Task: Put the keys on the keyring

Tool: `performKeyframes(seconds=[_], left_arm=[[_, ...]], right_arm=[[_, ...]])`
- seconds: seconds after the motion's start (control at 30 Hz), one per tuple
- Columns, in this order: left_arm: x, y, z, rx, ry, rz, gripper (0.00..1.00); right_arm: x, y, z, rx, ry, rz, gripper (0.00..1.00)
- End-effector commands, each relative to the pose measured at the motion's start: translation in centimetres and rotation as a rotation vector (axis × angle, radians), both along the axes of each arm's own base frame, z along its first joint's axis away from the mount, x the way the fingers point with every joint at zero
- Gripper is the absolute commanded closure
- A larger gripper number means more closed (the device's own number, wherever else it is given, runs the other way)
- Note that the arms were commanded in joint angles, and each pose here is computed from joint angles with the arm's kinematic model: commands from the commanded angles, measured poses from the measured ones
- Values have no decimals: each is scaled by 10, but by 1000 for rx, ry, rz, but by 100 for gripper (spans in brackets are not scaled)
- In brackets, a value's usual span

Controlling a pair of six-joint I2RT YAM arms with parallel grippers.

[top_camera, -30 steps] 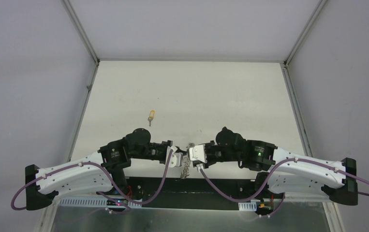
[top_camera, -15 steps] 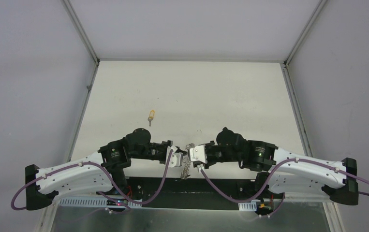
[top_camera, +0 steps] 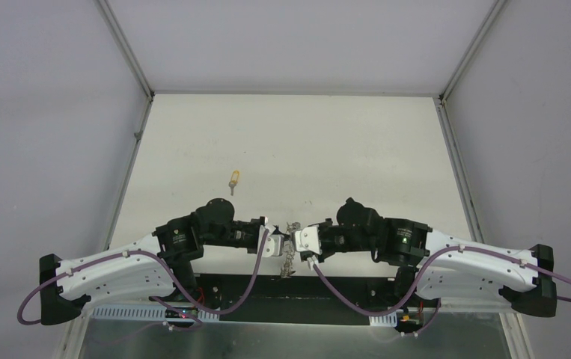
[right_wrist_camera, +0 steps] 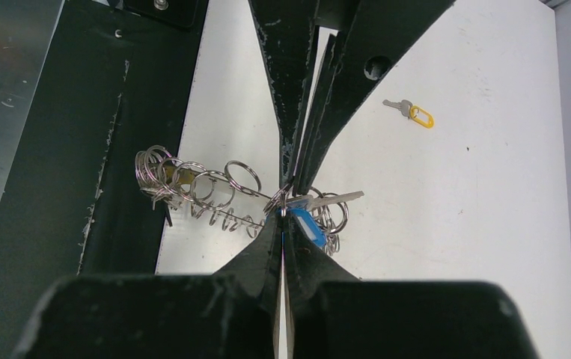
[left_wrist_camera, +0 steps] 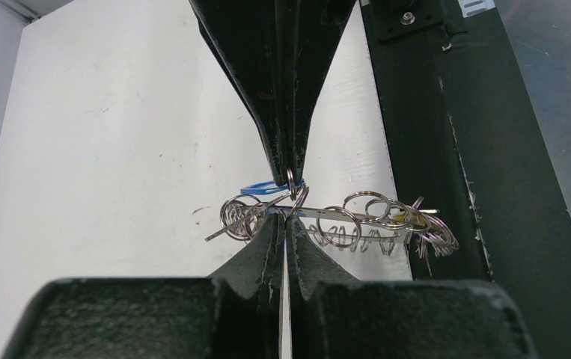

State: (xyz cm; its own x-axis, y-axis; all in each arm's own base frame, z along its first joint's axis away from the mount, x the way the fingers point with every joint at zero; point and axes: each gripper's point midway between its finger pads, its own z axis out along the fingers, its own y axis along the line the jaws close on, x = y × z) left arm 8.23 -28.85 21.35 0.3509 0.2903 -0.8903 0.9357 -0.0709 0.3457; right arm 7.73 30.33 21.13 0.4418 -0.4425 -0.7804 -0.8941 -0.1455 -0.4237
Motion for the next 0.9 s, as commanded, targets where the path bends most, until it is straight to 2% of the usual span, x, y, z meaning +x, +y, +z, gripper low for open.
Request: performKeyframes(seconds=[0.0, 0.2, 0.27, 0.87], left_arm=[[2, -9, 27, -95, -14, 10, 100], [3, -7, 27, -100, -7, 21, 100], [3, -7, 28, -101, -6, 24, 100], [5, -8, 27, -96, 10, 41, 100]], right_arm=[[-5, 7, 27, 73, -23, 32, 100], [-9, 0, 17, 43, -15, 39, 100], [-5, -3, 17, 25, -113, 81, 100], [-6, -13, 5, -40, -165, 102, 100]])
